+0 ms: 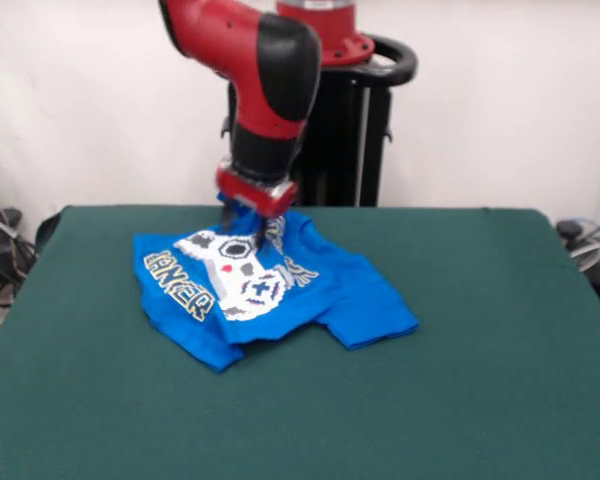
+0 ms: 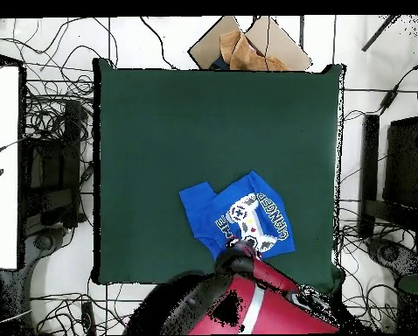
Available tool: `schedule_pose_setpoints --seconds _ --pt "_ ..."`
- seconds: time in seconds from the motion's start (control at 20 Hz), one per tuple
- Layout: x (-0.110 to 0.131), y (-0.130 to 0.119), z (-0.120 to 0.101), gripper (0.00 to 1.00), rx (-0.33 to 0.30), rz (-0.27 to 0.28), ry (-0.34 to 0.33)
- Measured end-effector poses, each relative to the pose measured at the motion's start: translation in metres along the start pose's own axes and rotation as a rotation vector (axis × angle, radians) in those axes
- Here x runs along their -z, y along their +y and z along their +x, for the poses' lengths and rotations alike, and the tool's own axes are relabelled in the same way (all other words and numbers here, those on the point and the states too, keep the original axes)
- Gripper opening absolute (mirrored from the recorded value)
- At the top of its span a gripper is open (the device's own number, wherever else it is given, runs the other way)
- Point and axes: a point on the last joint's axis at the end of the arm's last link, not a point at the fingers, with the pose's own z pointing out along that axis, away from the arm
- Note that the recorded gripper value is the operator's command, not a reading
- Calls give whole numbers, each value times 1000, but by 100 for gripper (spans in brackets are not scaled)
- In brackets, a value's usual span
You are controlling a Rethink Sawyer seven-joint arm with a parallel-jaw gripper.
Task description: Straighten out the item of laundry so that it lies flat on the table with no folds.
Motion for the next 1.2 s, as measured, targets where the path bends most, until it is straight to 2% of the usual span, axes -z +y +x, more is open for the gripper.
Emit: schedule_pose_setpoints --seconds 0.05,0.15,0.25,0.35,0.5,0.6,0.9,0.95,1.05,1.2 --pt "9 5 8 100 15 -17 77" --pt "21 12 17 100 37 -37 160" --pt "37 21 24 100 74 -62 223" --pt "46 26 23 100 96 -75 228" --pt "62 37 10 100 119 -99 179" --pt "74 47 -1 100 133 -117 122" --pt "91 79 -17 100 183 -127 -36" --pt "95 92 -21 100 197 -131 -83" --pt "101 107 -26 100 208 -137 -131" --pt "114 147 -32 100 212 -155 -217"
